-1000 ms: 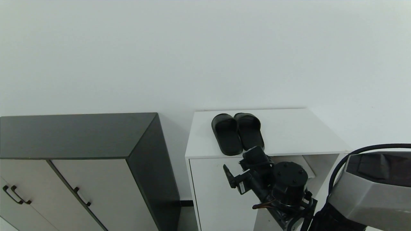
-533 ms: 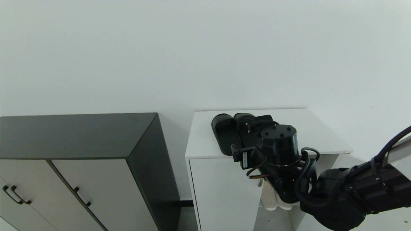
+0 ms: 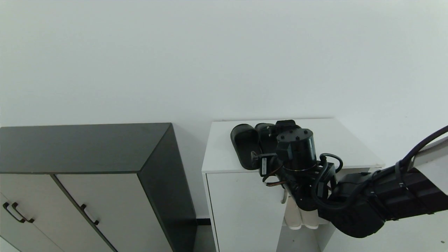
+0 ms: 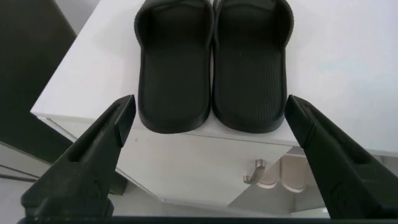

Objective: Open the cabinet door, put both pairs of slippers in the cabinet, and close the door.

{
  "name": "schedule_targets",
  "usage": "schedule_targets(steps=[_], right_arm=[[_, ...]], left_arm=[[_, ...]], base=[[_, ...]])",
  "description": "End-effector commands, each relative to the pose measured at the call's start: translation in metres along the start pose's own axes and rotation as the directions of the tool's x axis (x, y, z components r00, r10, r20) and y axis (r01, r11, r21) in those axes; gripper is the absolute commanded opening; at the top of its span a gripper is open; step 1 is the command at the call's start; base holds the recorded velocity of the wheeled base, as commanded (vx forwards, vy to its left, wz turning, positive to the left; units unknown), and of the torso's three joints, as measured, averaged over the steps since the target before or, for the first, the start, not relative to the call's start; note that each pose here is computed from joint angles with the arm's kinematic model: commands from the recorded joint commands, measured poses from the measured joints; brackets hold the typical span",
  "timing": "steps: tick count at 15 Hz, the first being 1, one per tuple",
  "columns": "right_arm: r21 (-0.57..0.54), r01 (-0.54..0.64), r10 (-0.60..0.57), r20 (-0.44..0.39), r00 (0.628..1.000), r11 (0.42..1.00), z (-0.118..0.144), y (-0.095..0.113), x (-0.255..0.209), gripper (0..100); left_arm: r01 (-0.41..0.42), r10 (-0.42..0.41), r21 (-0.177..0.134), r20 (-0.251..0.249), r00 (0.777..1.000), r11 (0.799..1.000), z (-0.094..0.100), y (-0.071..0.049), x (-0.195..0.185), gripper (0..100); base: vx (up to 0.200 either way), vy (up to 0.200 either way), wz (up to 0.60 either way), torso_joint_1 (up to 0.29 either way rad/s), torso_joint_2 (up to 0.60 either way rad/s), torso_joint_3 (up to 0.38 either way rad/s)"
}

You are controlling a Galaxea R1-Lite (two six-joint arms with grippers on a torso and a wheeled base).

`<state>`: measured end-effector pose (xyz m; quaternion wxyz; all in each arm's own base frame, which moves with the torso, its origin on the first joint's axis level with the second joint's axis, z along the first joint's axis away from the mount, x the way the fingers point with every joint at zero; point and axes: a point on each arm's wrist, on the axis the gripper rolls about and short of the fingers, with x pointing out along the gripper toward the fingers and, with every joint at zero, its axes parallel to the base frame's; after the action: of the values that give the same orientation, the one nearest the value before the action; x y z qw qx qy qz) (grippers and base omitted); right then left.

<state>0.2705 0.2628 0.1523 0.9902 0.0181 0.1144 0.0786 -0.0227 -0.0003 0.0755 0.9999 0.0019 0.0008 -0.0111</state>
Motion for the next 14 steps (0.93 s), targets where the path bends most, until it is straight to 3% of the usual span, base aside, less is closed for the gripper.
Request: schedule_targets(steps=[1, 2, 11, 14], right_arm=[[-0.007, 0.008, -0.008, -0.011, 1.0, 1.0, -0.005, -0.001, 0.004, 100], [-0.009, 0.008, -0.008, -0.013, 1.0, 1.0, -0.006, 0.0, 0.005, 100], [-0.016, -0.002, 0.002, -0.03, 1.0, 1.0, -0.027, 0.001, 0.014, 100], [-0.021, -0.044, 0.043, -0.042, 0.998, 0.999, -0.046, 0.006, 0.026, 100]], left_arm=[[-0.001, 0.001, -0.001, 0.0, 1.0, 1.0, 0.0, 0.0, 0.0, 0], [0.002, -0.002, 0.001, 0.0, 1.0, 1.0, 0.0, 0.0, 0.0, 0], [0.002, -0.002, -0.001, 0.0, 1.0, 1.0, 0.0, 0.0, 0.0, 0], [0.002, -0.002, -0.001, 0.0, 1.0, 1.0, 0.0, 0.0, 0.0, 0]], base=[[0.0, 0.0, 0.0, 0.0, 0.0, 0.0], [0.0, 0.0, 0.0, 0.0, 0.0, 0.0], [0.2, 0.0, 0.0, 0.001, 0.0, -0.001], [0.0, 0.0, 0.0, 0.0, 0.0, 0.0]])
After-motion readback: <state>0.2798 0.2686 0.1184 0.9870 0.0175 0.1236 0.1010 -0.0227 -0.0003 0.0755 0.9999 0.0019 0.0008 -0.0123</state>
